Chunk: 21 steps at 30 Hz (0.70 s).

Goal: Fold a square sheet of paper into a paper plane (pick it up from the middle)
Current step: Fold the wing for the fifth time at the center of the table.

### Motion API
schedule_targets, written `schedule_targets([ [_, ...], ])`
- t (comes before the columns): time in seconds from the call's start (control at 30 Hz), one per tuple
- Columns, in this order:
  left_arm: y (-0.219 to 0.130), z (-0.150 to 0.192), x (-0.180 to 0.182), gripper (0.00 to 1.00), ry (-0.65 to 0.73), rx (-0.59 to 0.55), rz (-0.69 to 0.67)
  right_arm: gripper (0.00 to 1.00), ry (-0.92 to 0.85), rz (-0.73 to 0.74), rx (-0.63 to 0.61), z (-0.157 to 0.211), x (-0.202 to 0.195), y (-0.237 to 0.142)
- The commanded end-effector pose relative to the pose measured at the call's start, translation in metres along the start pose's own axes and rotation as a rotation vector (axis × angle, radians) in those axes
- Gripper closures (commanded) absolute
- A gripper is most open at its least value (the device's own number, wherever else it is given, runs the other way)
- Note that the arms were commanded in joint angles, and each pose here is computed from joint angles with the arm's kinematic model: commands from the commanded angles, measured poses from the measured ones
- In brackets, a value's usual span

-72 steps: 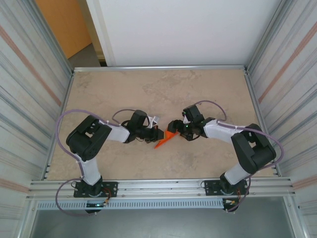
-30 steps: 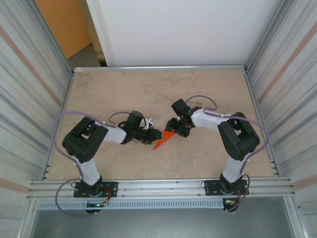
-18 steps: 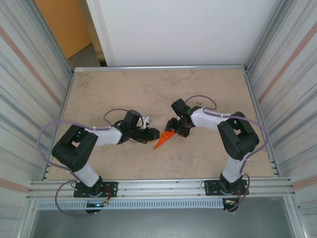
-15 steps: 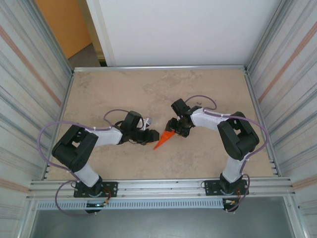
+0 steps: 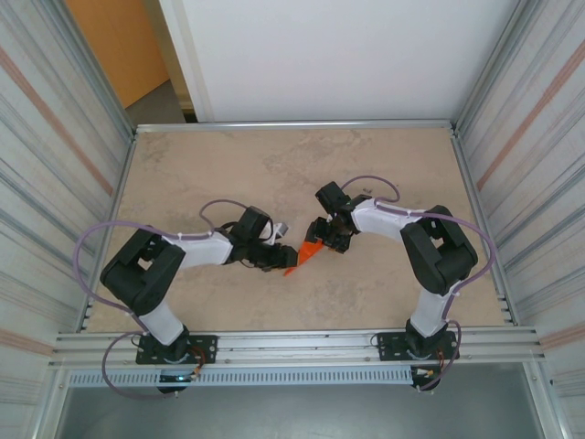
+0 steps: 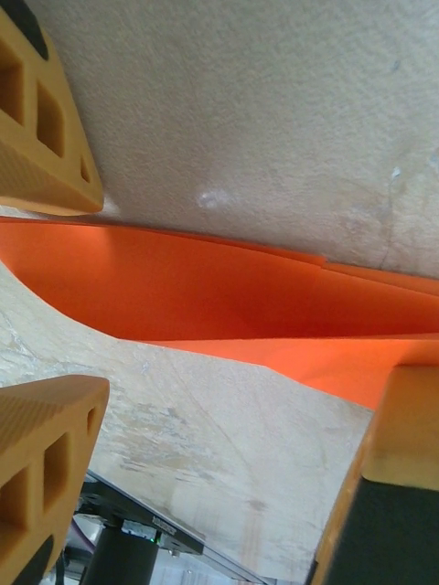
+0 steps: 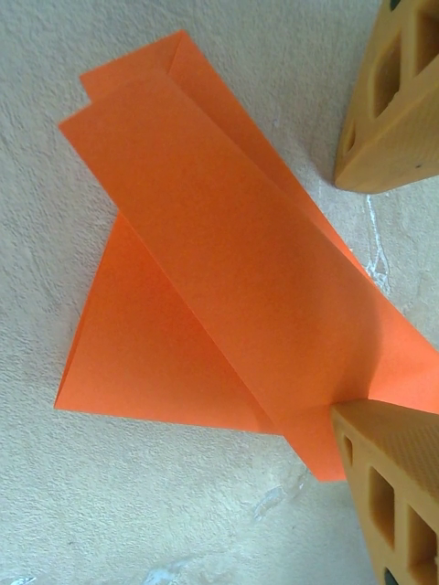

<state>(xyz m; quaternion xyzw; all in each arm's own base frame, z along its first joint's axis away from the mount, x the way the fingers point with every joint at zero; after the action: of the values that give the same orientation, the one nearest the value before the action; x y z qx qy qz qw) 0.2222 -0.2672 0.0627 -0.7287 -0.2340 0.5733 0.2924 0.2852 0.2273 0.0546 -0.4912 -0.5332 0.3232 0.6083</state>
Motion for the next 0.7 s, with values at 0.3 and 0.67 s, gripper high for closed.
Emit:
schedule_targets([
  [0.3,0.007,0.006,0.015,0.59,0.015,0.047,-0.106,0.38,0.035,0.103,0.073,0.015,-0.027,0.05],
  [0.67,0.011,0.007,0.02,0.71,0.0,0.056,-0.112,0.39,0.029,0.12,0.079,0.016,-0.031,0.054],
])
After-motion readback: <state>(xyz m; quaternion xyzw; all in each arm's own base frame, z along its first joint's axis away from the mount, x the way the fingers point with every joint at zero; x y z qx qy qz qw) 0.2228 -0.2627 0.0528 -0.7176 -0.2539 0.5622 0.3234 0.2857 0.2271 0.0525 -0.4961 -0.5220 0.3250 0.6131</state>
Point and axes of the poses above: each hand's point on the last joint's axis, 136 mm out from that joint toward the fingers, its own y axis out along the fingers, its own x axis along the line the jaws close on, z = x × y, the point moved 4 cm from there along -y, back along the fingers, and after that the axes turned 1 degree about y, right-handed, at the moved point
